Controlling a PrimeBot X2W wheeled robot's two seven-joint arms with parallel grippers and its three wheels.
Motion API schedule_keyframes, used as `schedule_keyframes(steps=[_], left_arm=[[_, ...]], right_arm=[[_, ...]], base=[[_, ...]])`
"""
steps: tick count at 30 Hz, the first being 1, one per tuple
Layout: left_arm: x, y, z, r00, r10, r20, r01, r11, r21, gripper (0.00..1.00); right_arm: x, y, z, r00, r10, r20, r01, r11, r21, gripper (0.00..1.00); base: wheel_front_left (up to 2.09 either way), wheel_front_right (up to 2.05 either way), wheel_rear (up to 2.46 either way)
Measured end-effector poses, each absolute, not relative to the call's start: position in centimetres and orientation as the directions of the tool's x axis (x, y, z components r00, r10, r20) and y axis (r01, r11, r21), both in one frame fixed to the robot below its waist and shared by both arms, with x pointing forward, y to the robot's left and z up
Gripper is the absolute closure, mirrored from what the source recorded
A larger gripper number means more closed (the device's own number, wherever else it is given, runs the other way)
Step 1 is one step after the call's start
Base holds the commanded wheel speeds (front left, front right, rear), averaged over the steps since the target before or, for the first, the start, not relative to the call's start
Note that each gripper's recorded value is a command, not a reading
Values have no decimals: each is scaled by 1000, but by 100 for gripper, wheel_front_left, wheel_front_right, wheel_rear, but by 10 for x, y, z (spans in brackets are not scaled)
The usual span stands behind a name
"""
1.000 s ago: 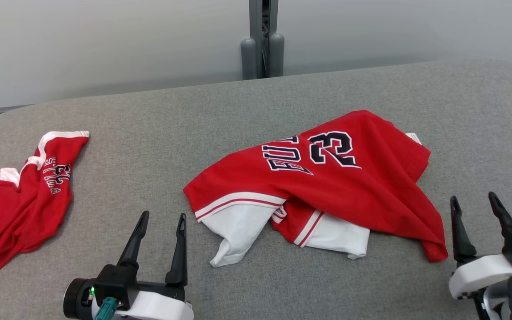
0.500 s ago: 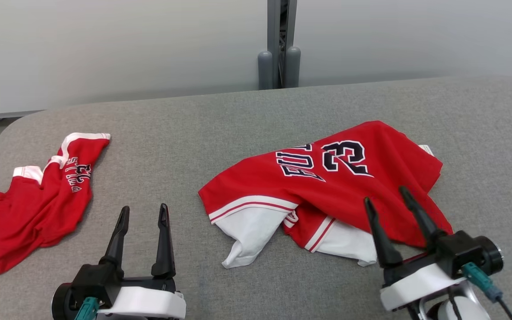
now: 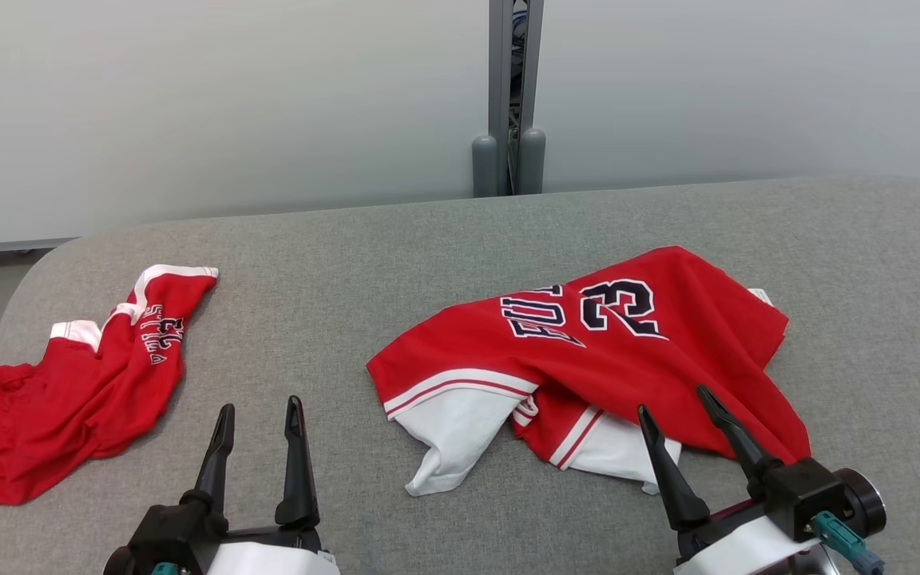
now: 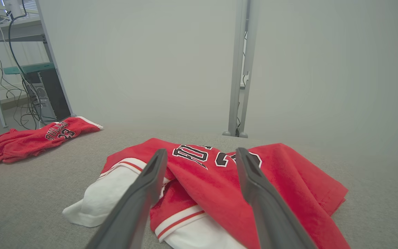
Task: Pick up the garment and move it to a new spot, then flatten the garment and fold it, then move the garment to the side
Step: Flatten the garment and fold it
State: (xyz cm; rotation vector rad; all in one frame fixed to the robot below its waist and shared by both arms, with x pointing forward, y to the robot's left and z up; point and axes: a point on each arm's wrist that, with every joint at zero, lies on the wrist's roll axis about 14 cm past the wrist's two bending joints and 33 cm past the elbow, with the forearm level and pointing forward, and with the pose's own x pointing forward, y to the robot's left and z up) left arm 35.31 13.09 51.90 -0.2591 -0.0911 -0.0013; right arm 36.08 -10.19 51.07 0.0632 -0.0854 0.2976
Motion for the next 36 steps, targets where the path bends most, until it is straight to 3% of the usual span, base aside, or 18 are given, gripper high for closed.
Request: schedule_keyframes(steps=[22, 36], left_arm=[[345, 112, 493, 997, -75, 15, 77, 962, -261, 0], [343, 63, 424, 927, -298, -228, 245, 941, -235, 0]], right_arm=[[356, -105, 510, 955, 280, 92, -286, 957, 54, 0], [362, -107, 502, 959, 276, 69, -280, 958, 61, 0]], base=[[0, 0, 0], [0, 0, 0]])
